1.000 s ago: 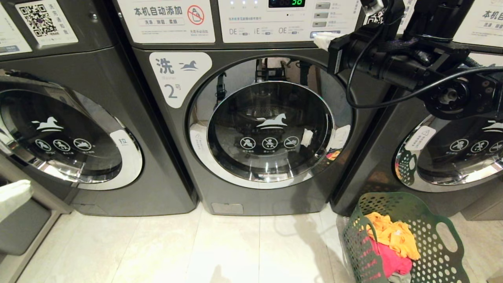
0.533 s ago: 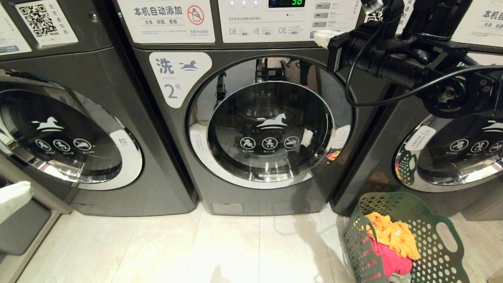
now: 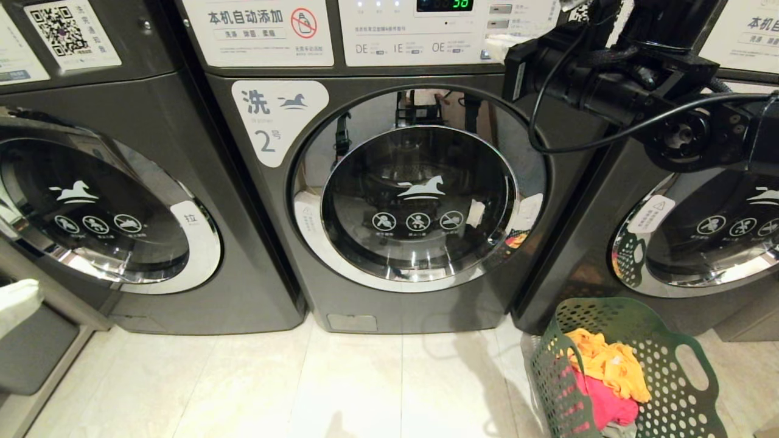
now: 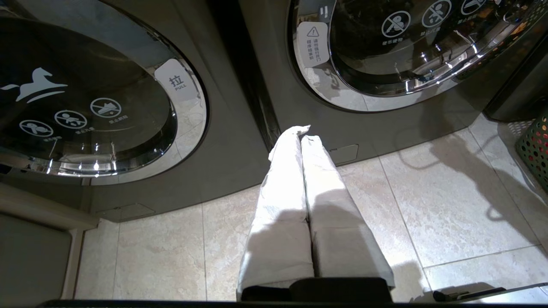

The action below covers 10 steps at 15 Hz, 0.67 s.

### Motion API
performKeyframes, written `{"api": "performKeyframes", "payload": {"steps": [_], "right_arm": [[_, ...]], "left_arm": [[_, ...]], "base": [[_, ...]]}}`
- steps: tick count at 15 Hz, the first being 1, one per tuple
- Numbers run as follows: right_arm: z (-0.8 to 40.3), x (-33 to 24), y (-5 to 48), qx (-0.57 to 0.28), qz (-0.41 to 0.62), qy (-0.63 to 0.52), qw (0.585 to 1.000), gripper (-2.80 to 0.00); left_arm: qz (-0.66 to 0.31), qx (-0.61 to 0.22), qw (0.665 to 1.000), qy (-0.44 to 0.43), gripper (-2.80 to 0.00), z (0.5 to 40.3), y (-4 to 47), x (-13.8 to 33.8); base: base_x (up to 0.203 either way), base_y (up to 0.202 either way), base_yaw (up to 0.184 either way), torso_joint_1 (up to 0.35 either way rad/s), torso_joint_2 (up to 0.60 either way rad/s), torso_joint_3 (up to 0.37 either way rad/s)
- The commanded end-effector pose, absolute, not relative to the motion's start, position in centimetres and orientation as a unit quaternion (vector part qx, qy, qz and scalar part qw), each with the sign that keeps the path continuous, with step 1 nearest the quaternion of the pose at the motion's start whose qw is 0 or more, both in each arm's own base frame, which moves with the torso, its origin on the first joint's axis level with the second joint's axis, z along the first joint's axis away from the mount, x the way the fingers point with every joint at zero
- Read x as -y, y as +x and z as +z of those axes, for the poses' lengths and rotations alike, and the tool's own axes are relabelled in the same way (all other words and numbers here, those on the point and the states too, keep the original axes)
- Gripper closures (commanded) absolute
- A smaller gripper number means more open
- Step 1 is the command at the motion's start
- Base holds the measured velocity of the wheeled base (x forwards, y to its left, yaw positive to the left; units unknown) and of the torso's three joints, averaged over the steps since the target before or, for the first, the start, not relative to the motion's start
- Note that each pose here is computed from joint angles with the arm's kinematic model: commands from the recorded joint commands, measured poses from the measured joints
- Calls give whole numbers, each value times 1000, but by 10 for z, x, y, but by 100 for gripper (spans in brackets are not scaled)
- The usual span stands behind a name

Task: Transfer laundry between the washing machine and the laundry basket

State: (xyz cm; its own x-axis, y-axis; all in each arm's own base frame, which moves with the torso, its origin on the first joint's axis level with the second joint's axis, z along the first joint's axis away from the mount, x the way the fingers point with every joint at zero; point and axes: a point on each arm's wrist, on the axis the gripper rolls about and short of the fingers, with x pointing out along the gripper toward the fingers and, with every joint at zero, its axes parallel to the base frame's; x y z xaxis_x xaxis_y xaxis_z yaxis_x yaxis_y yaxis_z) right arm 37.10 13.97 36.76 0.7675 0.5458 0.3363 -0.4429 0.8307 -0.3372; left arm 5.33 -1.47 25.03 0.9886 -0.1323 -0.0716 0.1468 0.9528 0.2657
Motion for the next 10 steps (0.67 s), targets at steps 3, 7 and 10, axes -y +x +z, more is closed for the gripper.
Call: {"api": "performKeyframes", "payload": {"steps": [3, 7, 10], "right_arm": [[366, -140, 372, 213, 266, -121, 932, 0], [365, -140, 372, 211, 265, -121, 933, 0], [363, -140, 374, 208, 264, -121, 934, 0]], "left_arm": [[-70, -24, 988, 137, 0, 250, 52, 14], [-69, -23, 988, 137, 0, 251, 52, 14], [-70, -21, 988, 136, 0, 251, 50, 14]], "base": [[0, 0, 0, 0, 0, 0], [0, 0, 0, 0, 0, 0], [0, 0, 0, 0, 0, 0]]}}
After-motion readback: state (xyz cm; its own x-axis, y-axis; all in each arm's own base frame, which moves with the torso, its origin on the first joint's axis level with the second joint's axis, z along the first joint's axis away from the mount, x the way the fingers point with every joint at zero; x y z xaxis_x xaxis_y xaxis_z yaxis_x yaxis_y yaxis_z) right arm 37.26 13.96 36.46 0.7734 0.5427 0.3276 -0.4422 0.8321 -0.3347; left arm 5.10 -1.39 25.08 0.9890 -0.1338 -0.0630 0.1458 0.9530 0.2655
